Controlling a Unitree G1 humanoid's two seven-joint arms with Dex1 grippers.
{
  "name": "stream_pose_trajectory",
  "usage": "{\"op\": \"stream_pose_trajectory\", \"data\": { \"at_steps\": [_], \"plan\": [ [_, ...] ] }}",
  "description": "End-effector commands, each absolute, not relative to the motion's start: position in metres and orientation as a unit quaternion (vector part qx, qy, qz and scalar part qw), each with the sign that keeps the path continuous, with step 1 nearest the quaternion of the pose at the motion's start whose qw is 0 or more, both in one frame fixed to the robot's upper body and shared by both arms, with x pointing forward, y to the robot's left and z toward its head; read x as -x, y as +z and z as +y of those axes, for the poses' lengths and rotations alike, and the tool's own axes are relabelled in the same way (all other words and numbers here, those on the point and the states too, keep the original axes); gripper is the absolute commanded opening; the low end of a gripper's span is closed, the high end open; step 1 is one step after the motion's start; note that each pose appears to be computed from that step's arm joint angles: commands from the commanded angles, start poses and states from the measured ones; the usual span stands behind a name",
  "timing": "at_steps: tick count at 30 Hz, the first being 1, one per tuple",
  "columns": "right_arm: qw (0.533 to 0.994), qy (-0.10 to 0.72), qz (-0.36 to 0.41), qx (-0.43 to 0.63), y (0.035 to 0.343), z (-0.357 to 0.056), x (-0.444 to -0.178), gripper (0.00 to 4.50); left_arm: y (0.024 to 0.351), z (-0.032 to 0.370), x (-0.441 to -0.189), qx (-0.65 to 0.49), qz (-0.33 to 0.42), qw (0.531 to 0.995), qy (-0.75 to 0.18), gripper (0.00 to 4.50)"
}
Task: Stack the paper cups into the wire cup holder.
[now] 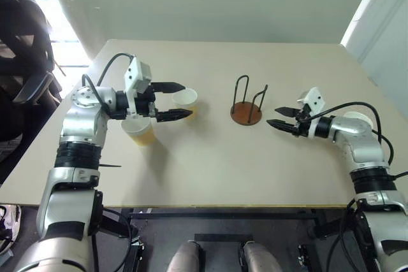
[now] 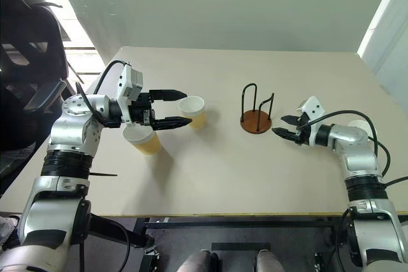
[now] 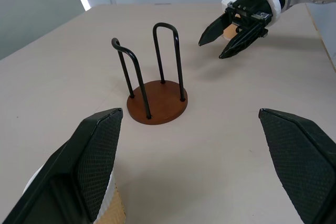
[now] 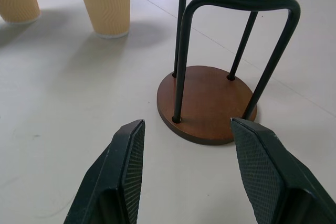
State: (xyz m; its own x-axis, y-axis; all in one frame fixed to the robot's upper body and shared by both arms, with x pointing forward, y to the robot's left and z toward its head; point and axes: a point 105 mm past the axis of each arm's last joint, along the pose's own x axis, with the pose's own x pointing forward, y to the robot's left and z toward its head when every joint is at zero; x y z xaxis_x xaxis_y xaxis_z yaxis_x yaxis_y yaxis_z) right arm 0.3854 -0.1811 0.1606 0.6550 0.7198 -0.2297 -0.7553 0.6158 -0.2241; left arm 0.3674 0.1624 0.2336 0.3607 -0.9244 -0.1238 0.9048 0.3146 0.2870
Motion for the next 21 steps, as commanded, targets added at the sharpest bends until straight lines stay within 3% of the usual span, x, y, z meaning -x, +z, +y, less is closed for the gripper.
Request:
{"op": "stream_pose_trajectory", "data": {
  "at_steps": [1, 21],
  "plan": [
    [0.9, 0.408, 0.024, 0.15, 0.179, -0.18, -0.384, 2.61, 0.25, 0.168, -0.366, -0.168, -0.055, 0.811, -0.558, 4.45],
    [0.9, 0.406, -0.012, 0.16, 0.17, -0.152, -0.39, 2.61, 0.253, 0.169, -0.366, -0.164, -0.048, 0.806, -0.566, 4.45]
  ]
}}
